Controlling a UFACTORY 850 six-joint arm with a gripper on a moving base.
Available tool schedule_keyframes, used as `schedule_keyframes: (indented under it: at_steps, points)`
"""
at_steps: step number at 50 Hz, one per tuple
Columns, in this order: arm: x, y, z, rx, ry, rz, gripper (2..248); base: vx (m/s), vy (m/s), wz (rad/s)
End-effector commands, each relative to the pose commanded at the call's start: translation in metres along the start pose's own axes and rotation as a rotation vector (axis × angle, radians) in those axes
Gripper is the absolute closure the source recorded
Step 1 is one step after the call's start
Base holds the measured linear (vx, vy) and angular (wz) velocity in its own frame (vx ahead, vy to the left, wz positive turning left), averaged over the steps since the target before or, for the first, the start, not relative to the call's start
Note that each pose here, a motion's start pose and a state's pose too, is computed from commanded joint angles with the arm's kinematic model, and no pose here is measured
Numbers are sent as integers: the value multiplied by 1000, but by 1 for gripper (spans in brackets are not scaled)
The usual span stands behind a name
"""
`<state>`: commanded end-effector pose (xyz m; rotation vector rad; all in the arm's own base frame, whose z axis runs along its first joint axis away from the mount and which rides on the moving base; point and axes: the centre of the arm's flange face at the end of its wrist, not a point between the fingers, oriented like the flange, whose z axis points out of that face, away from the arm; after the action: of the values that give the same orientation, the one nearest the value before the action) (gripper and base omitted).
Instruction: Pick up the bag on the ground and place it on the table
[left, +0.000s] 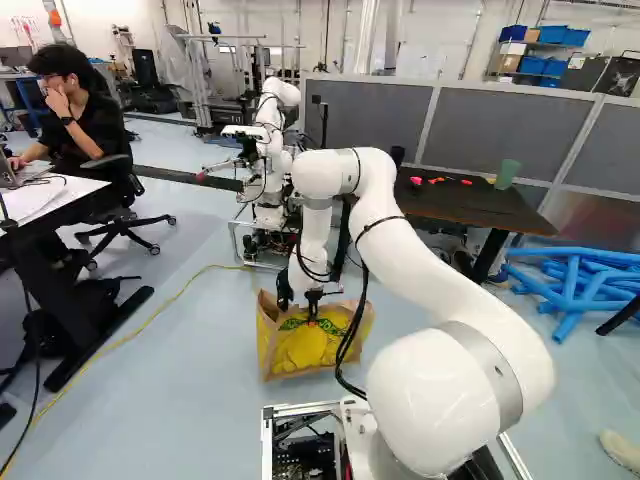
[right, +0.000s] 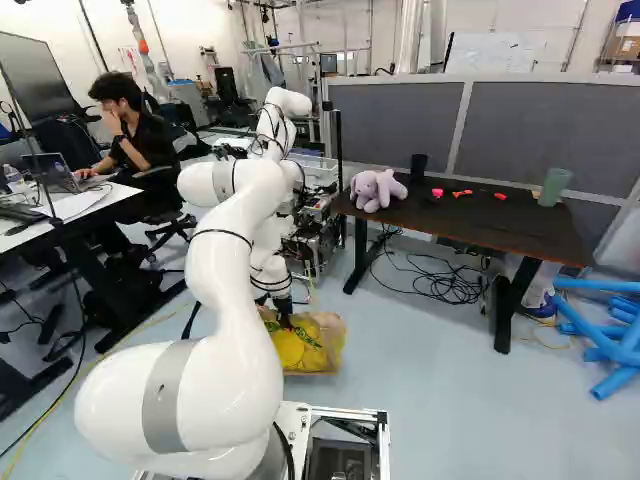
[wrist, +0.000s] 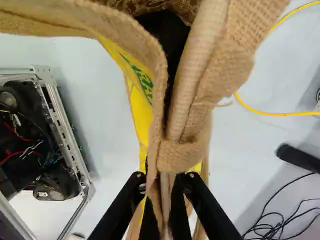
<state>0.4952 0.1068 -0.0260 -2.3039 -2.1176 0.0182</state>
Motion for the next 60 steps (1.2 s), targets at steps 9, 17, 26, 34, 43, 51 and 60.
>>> schedule_keyframes:
  at_steps: [9,17,26,34,43,51,60]
  points:
    - [0,-14,-13,14,-5,4,228,0,0,0]
    - [-1,-28,-25,27,-9,0,228,0,0,0]
    - [0,-43,-38,37,-8,-9,228,0,0,0]
    - [0,-57,-49,39,1,-18,228,0,0,0]
    - [0,-71,-62,35,17,-25,228,0,0,0]
    - [-3,-83,-73,35,26,-24,228,0,0,0]
    - [-10,-95,-87,38,25,9,228,0,0,0]
